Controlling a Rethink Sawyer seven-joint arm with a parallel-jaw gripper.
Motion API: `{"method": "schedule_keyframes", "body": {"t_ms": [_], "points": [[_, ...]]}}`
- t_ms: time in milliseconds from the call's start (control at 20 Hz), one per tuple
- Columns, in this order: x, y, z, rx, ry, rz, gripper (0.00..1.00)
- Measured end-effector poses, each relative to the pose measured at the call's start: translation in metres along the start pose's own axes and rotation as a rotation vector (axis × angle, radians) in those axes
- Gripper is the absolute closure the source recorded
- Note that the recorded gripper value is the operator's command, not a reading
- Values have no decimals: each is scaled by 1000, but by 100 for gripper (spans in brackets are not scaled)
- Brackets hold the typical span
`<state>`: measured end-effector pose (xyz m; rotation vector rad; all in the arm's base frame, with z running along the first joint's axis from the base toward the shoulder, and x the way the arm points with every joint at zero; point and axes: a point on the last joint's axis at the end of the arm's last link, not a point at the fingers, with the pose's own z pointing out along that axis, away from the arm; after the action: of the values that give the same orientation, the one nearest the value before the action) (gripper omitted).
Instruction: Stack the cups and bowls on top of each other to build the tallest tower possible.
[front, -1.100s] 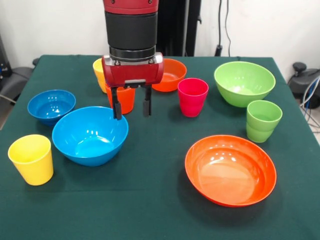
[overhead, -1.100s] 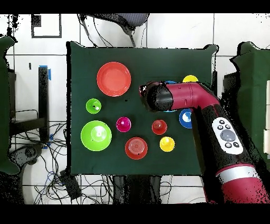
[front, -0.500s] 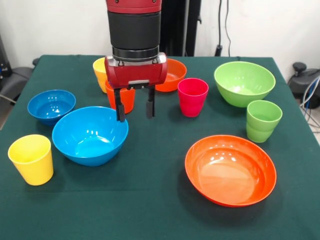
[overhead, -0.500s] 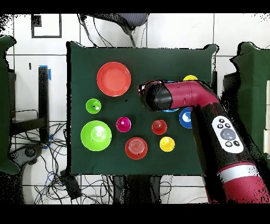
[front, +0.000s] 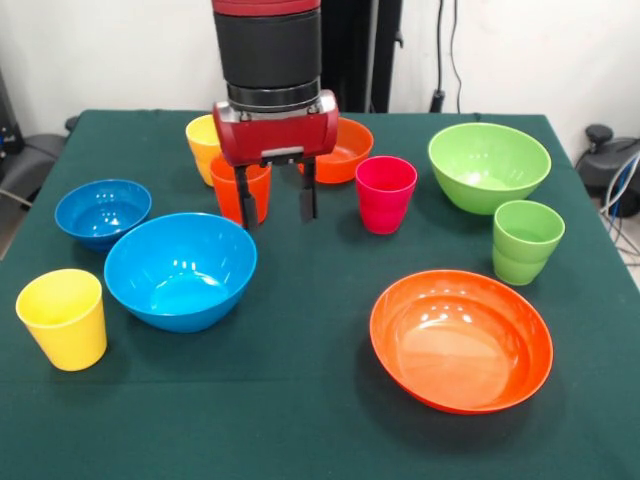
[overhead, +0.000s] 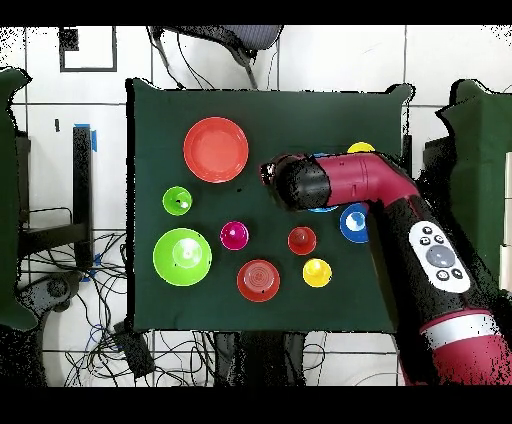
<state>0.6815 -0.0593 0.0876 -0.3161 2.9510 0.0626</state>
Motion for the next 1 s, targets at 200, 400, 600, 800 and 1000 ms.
{"method": "schedule_keyframes", "body": {"t_ms": [200, 400, 600, 800, 1000], "points": [[12, 22, 5, -37, 130, -26, 0], [16, 45, 9, -100, 217, -65, 0], [12, 58, 10, -154, 228, -104, 0], [5, 79, 7, -234, 200, -161, 0], [11, 105, -1, -295, 197, -214, 0]]}}
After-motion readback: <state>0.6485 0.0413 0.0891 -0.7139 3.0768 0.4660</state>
